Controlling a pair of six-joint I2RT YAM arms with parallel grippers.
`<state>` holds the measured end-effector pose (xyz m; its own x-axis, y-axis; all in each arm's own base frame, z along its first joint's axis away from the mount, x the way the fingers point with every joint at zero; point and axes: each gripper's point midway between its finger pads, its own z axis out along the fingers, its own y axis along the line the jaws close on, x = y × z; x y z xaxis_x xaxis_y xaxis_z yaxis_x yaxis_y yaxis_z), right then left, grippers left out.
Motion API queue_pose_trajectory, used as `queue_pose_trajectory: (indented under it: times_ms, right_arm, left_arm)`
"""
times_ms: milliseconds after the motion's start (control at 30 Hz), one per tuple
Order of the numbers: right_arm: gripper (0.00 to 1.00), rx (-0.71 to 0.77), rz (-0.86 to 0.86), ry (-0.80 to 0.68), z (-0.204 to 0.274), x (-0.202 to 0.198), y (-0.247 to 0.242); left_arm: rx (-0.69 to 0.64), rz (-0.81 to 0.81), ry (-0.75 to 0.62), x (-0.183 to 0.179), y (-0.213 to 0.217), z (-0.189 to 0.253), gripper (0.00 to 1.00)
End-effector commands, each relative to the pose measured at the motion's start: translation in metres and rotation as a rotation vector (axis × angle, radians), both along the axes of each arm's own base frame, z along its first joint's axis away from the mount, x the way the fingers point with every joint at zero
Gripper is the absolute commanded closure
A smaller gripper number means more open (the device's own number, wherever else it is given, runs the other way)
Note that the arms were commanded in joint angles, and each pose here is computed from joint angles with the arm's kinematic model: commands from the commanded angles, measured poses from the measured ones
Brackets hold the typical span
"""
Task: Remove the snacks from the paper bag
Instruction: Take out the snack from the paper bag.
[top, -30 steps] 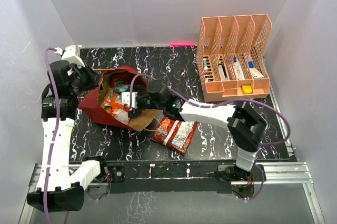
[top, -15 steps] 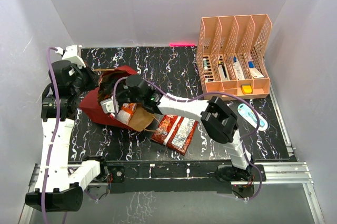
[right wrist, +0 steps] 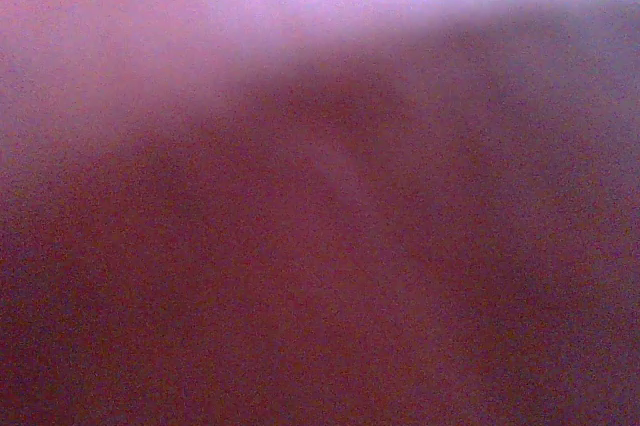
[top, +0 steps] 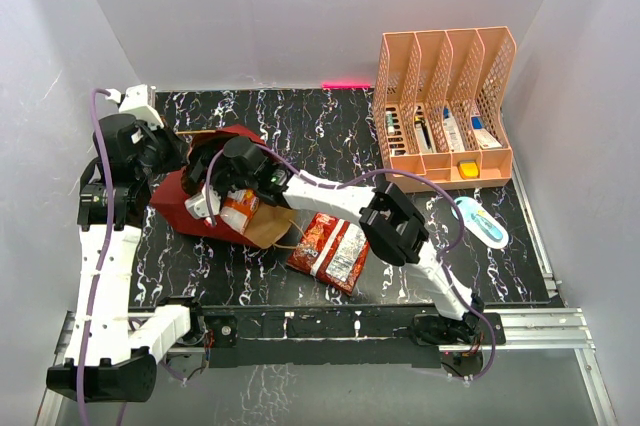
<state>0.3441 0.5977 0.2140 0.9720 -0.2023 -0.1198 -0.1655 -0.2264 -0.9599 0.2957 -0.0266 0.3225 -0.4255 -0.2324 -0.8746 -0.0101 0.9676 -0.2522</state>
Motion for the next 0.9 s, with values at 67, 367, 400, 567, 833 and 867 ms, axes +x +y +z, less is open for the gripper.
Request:
queue_pose_trajectory:
  times_ms: [67,367,400,567,833,867]
  right_arm:
    - [0.47,0.017,0.006,-0.132,0.01,0.014,0.009]
    - [0.87,0.141,-0.027,-0.082,0.044,0.017,0.009]
    - [0.9,0.154,-0.026,-0.071,0.051,0.017,0.008]
    - [0.92,0.208,-0.024,-0.014,0.08,0.009,-0.002]
    - [0.92,0.331,-0.029,0.126,0.126,-0.011,-0.028]
    - [0.92,0.344,-0.035,0.138,0.13,-0.013,-0.031]
  left_arm:
    - [0.002,0.014,-0.051,-0.002,0.002,0.022,1.0]
    - [0.044,0.218,-0.043,0.0,0.036,0.024,1.0]
    - [0.049,0.262,-0.045,0.0,0.043,0.026,1.0]
    - [0.041,0.395,-0.078,0.004,0.062,0.038,1.0]
    - [0.016,0.424,-0.033,0.017,0.063,0.026,1.0]
    - [0.014,0.415,-0.034,0.018,0.061,0.025,1.0]
